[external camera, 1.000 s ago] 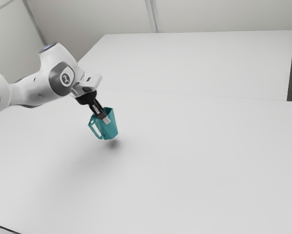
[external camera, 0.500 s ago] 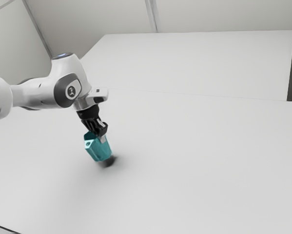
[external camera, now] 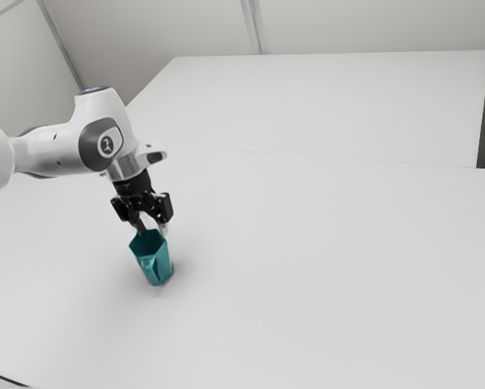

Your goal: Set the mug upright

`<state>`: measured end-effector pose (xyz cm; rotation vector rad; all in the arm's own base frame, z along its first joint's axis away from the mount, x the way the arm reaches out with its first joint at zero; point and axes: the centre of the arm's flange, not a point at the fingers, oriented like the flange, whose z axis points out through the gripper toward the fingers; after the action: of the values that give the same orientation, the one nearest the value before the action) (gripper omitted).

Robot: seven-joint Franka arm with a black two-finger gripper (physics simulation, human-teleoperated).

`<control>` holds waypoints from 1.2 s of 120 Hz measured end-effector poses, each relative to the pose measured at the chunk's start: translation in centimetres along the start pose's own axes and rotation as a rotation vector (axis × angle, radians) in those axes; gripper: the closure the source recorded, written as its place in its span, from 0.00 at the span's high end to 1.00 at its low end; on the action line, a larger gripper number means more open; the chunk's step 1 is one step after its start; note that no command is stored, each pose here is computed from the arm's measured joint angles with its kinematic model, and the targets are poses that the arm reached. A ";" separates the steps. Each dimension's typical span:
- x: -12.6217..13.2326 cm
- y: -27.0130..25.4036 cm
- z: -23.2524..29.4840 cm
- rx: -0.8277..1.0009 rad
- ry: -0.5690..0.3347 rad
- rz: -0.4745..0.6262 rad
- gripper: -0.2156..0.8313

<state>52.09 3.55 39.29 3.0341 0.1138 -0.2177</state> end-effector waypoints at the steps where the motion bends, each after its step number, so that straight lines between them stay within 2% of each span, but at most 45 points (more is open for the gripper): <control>1: 0.0 0.0 -0.1 0.001 0.002 -0.003 0.56; 16: -0.7 1.6 -2.5 0.021 0.043 -0.026 0.66; 29: -0.4 6.9 -5.6 0.029 0.094 0.041 0.71; 53: 2.9 10.4 -11.3 0.016 0.170 0.125 0.76; 63: 3.5 9.2 -13.5 0.030 0.202 0.141 0.77; 75: 3.8 5.1 -16.9 0.041 0.245 0.123 0.78; 98: 3.3 -1.7 -22.3 0.058 0.309 0.089 0.79; 116: 2.2 -2.3 -25.7 0.071 0.322 0.125 0.79; 144: 2.3 -0.6 -24.6 0.069 0.250 0.211 0.79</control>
<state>57.70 6.86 63.16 3.0961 -0.1998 0.1776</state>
